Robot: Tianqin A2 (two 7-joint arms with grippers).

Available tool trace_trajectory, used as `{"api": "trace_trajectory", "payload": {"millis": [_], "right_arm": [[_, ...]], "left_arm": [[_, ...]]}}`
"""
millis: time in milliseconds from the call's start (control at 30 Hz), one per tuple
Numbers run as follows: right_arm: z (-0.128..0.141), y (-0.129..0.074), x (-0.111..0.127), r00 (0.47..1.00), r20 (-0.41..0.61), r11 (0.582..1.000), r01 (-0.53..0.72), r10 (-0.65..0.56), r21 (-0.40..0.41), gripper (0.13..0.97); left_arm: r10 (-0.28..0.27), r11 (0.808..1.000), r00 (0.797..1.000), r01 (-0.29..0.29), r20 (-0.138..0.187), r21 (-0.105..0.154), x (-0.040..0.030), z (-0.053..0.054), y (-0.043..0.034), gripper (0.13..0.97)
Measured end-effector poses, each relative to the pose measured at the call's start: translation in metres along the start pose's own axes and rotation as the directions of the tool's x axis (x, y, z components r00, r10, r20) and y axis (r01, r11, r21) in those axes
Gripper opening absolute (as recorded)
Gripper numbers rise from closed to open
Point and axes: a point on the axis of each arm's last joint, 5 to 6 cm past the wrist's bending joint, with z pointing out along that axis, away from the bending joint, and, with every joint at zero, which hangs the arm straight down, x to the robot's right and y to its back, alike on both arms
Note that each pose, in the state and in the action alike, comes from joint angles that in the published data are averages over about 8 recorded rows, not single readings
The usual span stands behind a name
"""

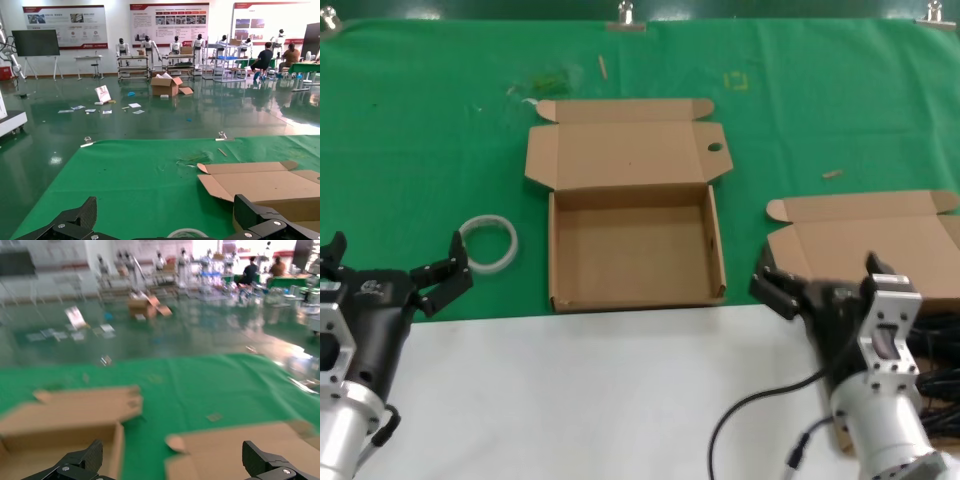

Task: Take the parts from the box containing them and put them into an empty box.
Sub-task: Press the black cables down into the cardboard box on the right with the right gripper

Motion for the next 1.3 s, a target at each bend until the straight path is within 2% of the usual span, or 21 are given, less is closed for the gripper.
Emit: {"api": "trace_trajectory", "payload": {"millis": [233,367,500,700,900,1100,1200,1300], "right_arm": [[-0.028,0.0,0.009,0.974,-0.152,0.974,0.141,-0.169,-0.179,0.966],[-0.041,-0.003,0.017,0.932,-0.204,0.925,0.229,-0.298,-0.304,0.966],[-0.047,-0.009,0.023,0.884,-0.207,0.855,0.309,-0.42,-0.416,0.966],[-0.038,-0.02,0.029,0.791,-0.148,0.722,0.442,-0.593,-0.532,0.966],[-0.018,-0.027,0.038,0.665,-0.025,0.539,0.582,-0.746,-0.609,0.966],[0.003,-0.031,0.045,0.556,0.133,0.376,0.7,-0.821,-0.607,0.966],[0.013,-0.031,0.048,0.512,0.196,0.32,0.746,-0.836,-0.583,0.966],[0.022,-0.03,0.05,0.479,0.236,0.284,0.779,-0.846,-0.559,0.966]], "left_arm": [[0.0,1.0,1.0,0.0,0.0,0.0,0.0,0.0,0.0,0.965],[0.0,1.0,1.0,0.0,0.0,0.0,0.0,0.0,0.0,0.965],[0.0,1.0,1.0,0.0,0.0,0.0,0.0,0.0,0.0,0.965],[0.0,1.0,1.0,0.0,0.0,0.0,0.0,0.0,0.0,0.965],[0.0,1.0,1.0,0.0,0.0,0.0,0.0,0.0,0.0,0.965],[0.0,1.0,1.0,0.0,0.0,0.0,0.0,0.0,0.0,0.965],[0.0,1.0,1.0,0.0,0.0,0.0,0.0,0.0,0.0,0.965],[0.0,1.0,1.0,0.0,0.0,0.0,0.0,0.0,0.0,0.965]]}}
